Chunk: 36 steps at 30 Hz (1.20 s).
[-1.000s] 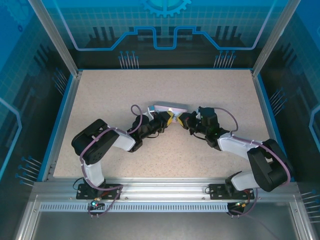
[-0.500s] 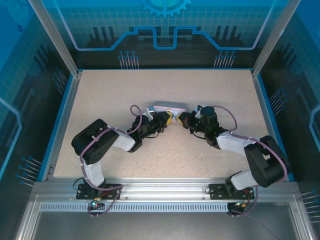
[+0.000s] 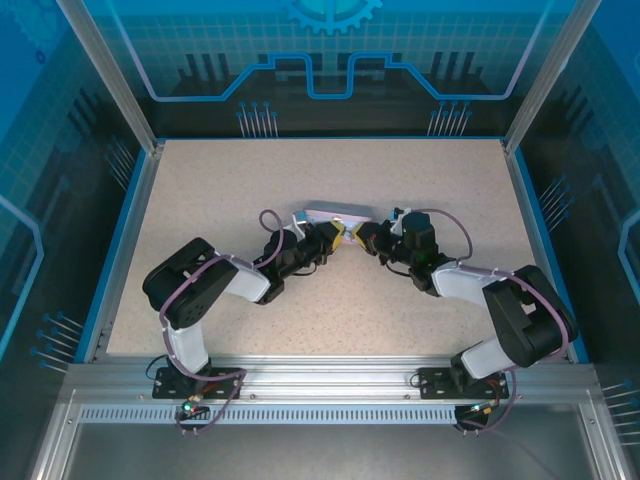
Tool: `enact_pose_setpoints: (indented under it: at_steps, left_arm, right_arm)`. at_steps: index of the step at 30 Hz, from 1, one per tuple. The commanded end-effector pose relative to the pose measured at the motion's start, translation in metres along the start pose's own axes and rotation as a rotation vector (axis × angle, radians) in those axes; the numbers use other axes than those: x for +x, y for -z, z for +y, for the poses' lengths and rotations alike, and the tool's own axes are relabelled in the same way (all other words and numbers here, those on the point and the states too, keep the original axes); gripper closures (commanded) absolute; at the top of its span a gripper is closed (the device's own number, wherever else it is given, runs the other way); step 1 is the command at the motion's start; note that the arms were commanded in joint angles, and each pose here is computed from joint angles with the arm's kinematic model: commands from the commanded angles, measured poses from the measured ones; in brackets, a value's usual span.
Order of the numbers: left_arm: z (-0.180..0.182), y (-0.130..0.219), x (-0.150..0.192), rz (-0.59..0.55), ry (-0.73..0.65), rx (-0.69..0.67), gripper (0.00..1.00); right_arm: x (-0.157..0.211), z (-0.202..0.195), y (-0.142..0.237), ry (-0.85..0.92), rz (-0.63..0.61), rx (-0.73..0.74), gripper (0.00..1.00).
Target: Unlock a padlock with a key
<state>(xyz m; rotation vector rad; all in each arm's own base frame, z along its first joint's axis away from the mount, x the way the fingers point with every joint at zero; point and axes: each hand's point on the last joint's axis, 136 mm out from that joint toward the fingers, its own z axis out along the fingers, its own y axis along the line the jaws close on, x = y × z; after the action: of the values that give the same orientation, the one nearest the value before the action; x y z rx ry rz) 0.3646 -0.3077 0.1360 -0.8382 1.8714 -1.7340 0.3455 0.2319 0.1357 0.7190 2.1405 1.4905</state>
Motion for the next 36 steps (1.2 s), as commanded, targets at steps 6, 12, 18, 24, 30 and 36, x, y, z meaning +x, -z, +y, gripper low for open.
enact_pose_setpoints:
  at_steps: [6,12,18,24,30,36]
  left_arm:
    - [-0.026,0.006,0.02,0.076,-0.021,0.107,1.0]
    - [-0.024,0.005,0.018,0.07,-0.013,0.095,1.0]
    - [-0.023,0.002,0.017,0.072,-0.007,0.094,1.0]
    - [-0.023,0.001,0.017,0.072,-0.006,0.094,1.0]
    - [-0.025,0.001,0.017,0.072,-0.009,0.096,1.0]
    - [-0.026,0.001,0.018,0.074,-0.012,0.095,1.0]
  right_arm:
    - [-0.002,-0.007,0.014,-0.012,-0.02,-0.016,1.0]
    - [-0.004,-0.011,0.026,-0.02,-0.045,0.011,1.0]
    - [-0.005,-0.013,0.032,-0.027,-0.055,0.021,1.0]
    - [-0.005,-0.012,0.027,-0.037,-0.05,0.017,1.0]
    - [-0.005,-0.004,0.019,-0.031,-0.038,0.004,1.0]
    - [-0.005,0.001,0.013,-0.034,-0.034,-0.008,1.0]
